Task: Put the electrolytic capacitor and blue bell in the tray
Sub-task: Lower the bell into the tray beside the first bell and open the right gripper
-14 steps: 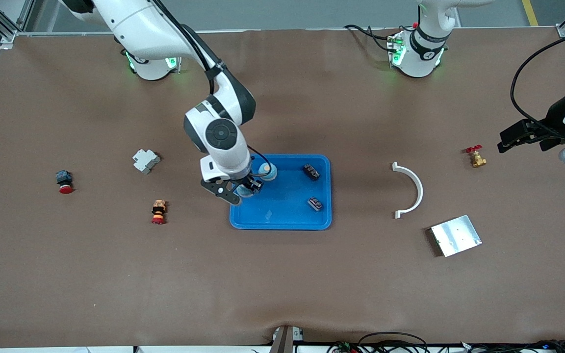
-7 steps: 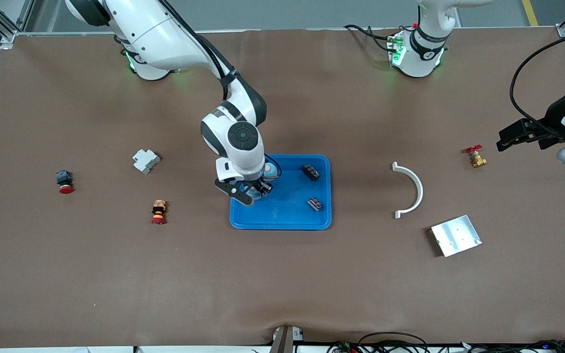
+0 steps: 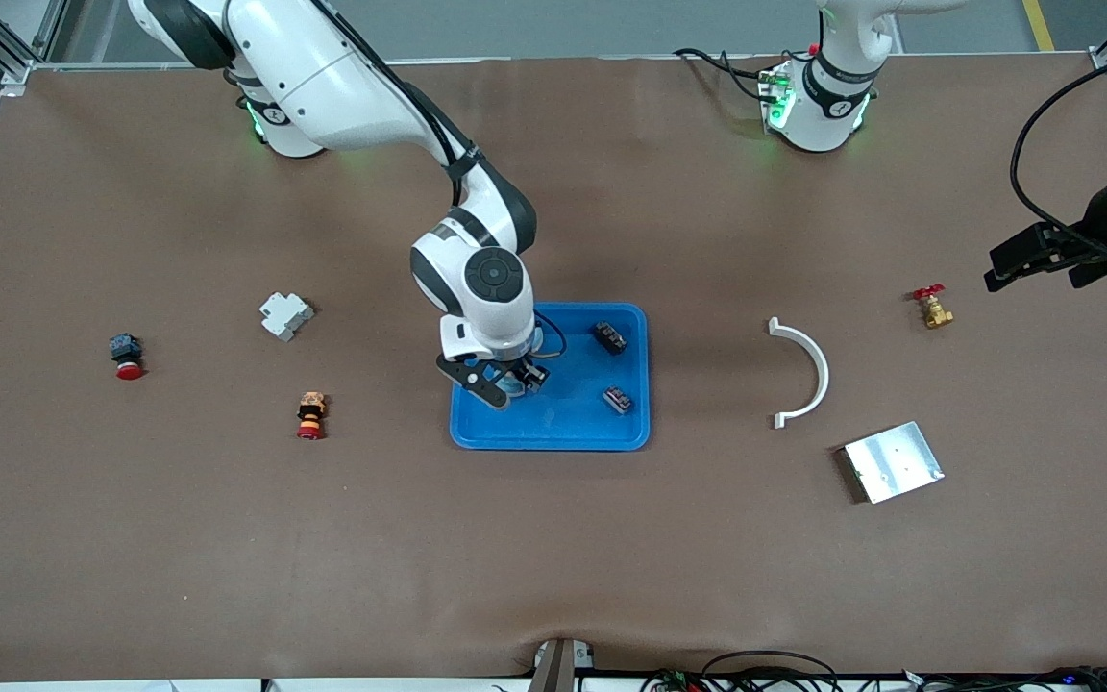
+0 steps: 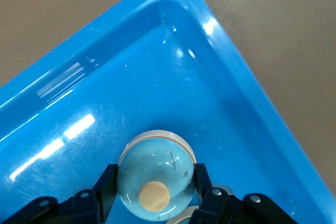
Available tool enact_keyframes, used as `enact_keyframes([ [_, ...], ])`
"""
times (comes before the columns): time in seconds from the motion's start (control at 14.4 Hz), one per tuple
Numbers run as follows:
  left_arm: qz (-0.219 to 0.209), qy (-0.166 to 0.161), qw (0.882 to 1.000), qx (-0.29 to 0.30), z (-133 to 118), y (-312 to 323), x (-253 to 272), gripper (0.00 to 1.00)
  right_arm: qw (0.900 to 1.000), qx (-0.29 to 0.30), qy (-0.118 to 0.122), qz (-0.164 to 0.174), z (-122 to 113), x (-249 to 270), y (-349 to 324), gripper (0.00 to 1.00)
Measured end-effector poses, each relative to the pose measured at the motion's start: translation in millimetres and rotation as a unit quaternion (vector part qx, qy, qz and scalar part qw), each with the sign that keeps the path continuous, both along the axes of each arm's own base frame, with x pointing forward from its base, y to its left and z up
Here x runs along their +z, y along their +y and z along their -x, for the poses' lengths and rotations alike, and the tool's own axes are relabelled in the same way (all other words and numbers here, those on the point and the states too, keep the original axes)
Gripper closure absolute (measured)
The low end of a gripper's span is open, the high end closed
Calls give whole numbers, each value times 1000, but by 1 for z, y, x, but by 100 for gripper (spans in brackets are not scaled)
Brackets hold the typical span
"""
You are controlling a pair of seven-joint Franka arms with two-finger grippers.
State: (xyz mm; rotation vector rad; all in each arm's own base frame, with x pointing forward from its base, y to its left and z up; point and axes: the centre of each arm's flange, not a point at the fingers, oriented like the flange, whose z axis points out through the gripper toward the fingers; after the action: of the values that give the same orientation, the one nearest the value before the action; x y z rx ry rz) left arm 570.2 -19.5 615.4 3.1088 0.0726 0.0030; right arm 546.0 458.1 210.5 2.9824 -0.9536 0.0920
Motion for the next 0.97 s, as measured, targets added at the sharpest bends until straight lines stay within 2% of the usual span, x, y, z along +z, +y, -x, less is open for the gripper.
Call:
enact_keyframes([
  [0.28, 0, 12, 1000, 2, 1, 2, -5, 0, 1000, 0, 0, 0, -1, -7, 5, 37],
  [0.97, 0, 14, 1000, 2, 1, 2, -6, 0, 1000, -13, -10, -13, -4, -15, 14, 37],
])
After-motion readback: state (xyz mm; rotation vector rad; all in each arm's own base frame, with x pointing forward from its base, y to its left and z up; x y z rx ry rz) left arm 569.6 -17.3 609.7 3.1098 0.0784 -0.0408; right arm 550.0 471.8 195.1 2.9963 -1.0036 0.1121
